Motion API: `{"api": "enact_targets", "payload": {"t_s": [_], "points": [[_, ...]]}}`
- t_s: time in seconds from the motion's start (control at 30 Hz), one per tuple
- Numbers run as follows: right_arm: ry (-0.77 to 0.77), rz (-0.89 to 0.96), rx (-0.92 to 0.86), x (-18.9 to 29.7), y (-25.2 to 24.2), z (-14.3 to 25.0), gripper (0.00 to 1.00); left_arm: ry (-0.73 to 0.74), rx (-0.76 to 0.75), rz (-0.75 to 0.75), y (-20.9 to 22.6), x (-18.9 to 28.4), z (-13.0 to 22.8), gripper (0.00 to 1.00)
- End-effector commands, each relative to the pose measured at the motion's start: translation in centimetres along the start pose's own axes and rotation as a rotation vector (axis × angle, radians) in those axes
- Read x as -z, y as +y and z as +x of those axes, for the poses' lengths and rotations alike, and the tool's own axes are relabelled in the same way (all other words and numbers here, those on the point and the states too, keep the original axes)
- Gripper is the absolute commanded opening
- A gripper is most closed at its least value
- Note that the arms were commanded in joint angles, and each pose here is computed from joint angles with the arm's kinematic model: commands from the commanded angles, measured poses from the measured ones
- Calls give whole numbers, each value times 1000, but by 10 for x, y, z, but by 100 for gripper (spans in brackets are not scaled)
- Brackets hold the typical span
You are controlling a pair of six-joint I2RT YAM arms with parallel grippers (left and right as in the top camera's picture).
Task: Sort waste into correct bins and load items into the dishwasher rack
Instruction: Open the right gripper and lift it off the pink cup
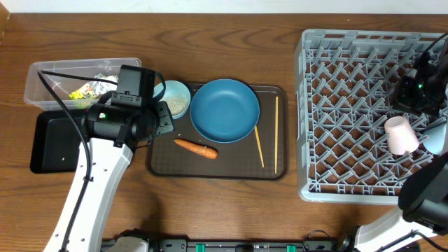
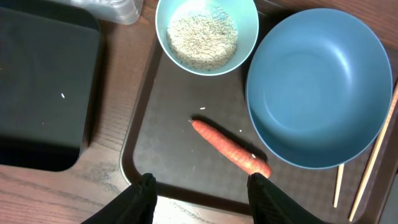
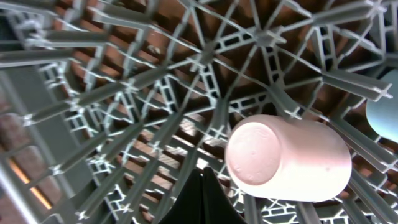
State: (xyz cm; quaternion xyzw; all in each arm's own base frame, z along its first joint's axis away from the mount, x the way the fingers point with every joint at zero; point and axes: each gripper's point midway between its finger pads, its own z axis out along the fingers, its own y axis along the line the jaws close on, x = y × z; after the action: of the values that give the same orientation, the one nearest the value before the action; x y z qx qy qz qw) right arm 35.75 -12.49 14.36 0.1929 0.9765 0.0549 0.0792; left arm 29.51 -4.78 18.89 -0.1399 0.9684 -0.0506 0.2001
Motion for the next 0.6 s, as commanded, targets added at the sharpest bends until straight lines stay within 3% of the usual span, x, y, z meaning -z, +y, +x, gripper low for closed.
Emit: {"api": "enact_targets", "payload": {"t_s": [0.0, 0.13, 0.57], "points": [[36, 69, -38, -10, -14, 7, 1, -8, -9, -11, 3, 1, -2, 50], [66, 147, -95, -18, -32, 17, 1, -8, -9, -10, 3, 1, -2, 50], [126, 153, -165, -32, -53, 37, 1, -8, -9, -10, 3, 1, -2, 50]]}}
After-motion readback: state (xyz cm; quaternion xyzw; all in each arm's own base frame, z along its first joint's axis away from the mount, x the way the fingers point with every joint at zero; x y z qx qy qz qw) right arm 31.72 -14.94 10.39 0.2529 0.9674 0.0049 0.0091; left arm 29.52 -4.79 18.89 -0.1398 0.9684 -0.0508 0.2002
